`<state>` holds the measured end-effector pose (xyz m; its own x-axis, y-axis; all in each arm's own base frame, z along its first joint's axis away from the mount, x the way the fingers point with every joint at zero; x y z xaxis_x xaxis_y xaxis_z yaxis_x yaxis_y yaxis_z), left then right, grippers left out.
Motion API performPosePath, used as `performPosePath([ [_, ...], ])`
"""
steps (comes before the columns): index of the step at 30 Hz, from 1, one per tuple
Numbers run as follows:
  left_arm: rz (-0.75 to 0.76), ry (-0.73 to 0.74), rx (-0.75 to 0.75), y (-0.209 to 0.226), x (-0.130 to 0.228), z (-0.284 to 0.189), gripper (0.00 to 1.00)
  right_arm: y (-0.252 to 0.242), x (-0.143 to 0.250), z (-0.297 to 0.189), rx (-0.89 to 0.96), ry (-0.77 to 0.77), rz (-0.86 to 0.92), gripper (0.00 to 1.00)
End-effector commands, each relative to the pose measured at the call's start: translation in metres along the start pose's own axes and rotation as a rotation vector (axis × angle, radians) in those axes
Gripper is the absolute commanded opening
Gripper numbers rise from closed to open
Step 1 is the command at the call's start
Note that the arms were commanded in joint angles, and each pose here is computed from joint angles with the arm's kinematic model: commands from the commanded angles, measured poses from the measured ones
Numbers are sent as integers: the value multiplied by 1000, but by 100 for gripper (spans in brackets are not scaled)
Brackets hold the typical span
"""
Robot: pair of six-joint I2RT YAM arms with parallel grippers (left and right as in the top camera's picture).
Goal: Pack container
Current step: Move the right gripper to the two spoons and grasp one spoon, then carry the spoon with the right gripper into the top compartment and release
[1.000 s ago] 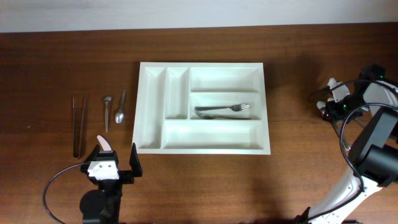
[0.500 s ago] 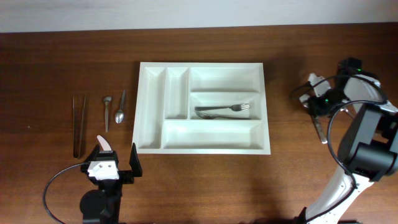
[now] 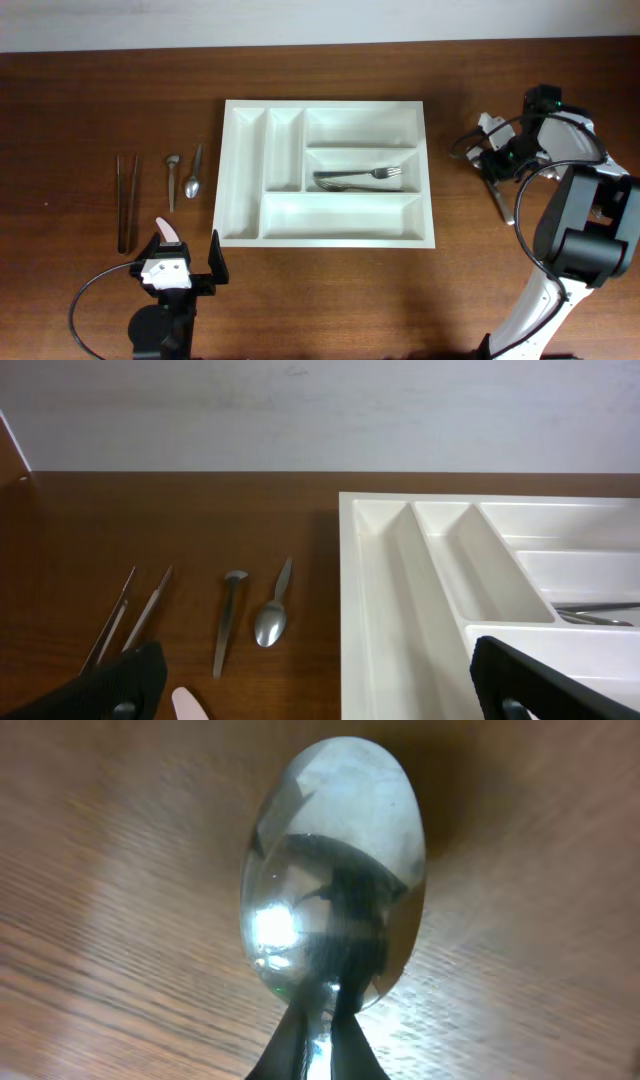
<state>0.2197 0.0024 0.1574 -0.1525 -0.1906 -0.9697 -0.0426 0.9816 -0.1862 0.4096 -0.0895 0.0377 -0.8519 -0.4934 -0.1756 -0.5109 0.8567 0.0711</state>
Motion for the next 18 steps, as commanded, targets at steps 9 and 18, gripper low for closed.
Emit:
performPosePath([
  [9, 2, 2, 14, -2, 3, 1, 99, 16, -118, -103, 87, -306, -186, 4],
  [18, 2, 2, 14, -2, 3, 1, 99, 110, -187, -115, 99, -396, -792, 4],
])
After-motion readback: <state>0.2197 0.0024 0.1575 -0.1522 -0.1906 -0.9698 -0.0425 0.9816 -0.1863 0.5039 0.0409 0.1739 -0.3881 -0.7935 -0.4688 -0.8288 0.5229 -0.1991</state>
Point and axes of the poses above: each gripper's point midway between its finger pads, its own z axis out along the fingers, its own y axis along the line the jaws close on, x = y × z, the point moved 2 cm from there along -z, back along the fingers, and after that the axes turned 10 degrees about -z, right-handed, at the moved point
